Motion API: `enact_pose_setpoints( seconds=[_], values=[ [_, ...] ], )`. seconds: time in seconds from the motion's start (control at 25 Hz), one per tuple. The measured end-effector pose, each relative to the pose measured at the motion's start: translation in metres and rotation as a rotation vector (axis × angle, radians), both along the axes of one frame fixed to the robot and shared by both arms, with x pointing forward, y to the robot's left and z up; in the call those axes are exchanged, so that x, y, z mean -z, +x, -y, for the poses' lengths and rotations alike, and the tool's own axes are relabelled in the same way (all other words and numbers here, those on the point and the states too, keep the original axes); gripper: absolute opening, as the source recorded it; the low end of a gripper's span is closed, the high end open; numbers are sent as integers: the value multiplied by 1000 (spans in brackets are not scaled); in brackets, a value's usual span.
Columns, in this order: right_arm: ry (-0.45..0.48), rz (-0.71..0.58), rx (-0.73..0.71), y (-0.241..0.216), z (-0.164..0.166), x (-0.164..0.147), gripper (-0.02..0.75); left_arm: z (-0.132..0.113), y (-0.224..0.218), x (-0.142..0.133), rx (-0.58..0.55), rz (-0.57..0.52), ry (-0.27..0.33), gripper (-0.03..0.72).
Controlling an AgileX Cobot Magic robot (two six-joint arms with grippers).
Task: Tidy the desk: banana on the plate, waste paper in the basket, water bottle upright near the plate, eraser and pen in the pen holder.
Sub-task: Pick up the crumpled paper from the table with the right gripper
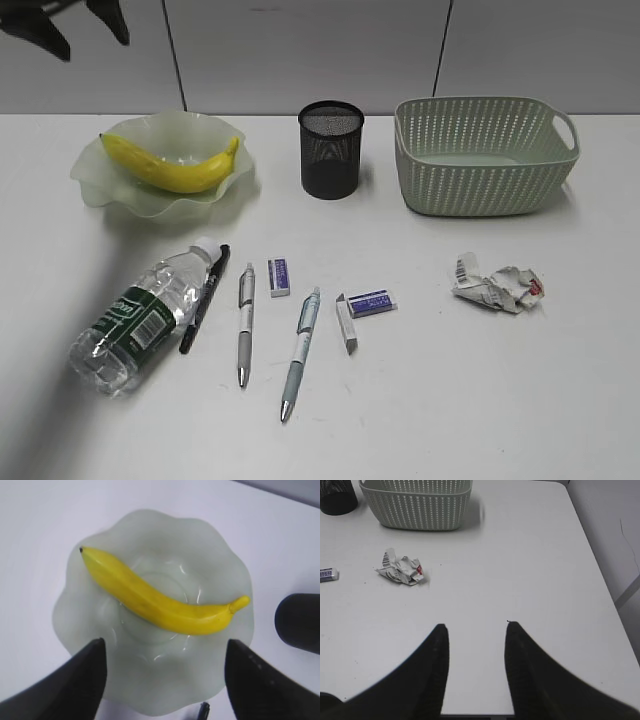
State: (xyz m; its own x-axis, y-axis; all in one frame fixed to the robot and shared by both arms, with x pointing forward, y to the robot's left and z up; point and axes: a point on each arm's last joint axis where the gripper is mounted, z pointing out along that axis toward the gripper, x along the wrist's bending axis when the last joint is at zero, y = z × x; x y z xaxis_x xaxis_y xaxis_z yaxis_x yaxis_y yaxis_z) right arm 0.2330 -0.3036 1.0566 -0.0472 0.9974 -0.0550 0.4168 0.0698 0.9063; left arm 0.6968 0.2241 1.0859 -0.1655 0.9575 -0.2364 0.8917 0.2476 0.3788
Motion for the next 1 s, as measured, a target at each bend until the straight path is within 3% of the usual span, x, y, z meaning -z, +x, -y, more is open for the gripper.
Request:
enact_pose_setpoints(
  seconds=[0.32, 0.48, 0.6, 0.8, 1.0],
  values=[
    [0, 0, 0, 0, 0, 0, 312, -23, -84, -139, 60, 348, 127, 451],
    [0, 0, 0, 0, 0, 0, 312, -36, -148, -177, 57, 440, 163, 442],
    [2, 0, -1, 0, 0, 0, 312, -43, -196, -173, 60, 419, 167, 430],
    [3, 0, -2, 0, 0, 0, 312, -56, -279, -124, 72, 322, 179, 415],
    [4, 0, -2, 0, 0, 0, 312, -68, -364, -71, 70, 441, 169, 409]
  ],
)
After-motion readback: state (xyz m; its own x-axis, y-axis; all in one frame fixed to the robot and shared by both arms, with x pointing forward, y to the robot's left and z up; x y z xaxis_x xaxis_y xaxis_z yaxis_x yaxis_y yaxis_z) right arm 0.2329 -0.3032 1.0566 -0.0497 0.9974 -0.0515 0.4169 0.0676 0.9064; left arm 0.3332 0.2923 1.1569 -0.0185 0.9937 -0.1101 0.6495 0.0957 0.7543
